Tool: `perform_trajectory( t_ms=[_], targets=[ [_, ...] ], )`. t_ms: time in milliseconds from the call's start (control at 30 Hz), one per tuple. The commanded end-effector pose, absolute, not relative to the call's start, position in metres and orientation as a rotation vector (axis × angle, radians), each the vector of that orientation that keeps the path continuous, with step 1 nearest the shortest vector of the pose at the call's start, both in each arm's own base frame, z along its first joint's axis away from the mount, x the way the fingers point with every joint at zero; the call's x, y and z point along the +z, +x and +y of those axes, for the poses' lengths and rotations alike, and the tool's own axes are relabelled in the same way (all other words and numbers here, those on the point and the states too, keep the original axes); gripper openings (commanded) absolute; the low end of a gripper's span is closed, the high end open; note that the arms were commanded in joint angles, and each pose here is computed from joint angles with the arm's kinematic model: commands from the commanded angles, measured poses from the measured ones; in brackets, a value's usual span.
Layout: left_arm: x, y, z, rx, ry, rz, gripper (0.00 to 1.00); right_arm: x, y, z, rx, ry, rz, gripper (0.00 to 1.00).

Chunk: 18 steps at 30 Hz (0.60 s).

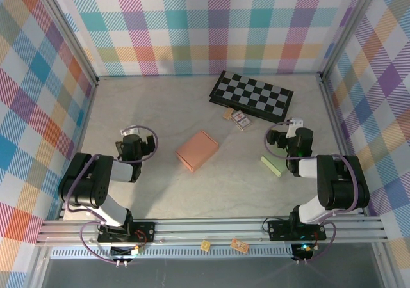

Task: Fold the paper box

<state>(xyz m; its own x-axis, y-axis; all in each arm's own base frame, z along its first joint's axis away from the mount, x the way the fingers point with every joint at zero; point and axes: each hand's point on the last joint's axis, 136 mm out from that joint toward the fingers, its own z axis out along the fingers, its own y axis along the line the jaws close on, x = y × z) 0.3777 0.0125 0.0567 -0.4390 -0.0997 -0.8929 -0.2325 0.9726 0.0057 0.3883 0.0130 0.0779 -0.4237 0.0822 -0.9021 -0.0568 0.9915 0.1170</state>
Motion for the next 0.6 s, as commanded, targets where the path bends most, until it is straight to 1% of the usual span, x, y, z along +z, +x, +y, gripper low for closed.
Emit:
perform_trajectory(
  t_ms=[0,567],
  targets=[
    [0.0843,0.3944,0.0118,0.128,-0.229,1.927,1.00,0.0912,0.3977,0.0174,0.137,-0.011,1.952,0.99],
    [0.0852,0.3948,0.0113,0.127,-0.227,1.919,1.00,0.0913,0.3977,0.0200,0.129,-0.027,1.953,0.99]
  ],
)
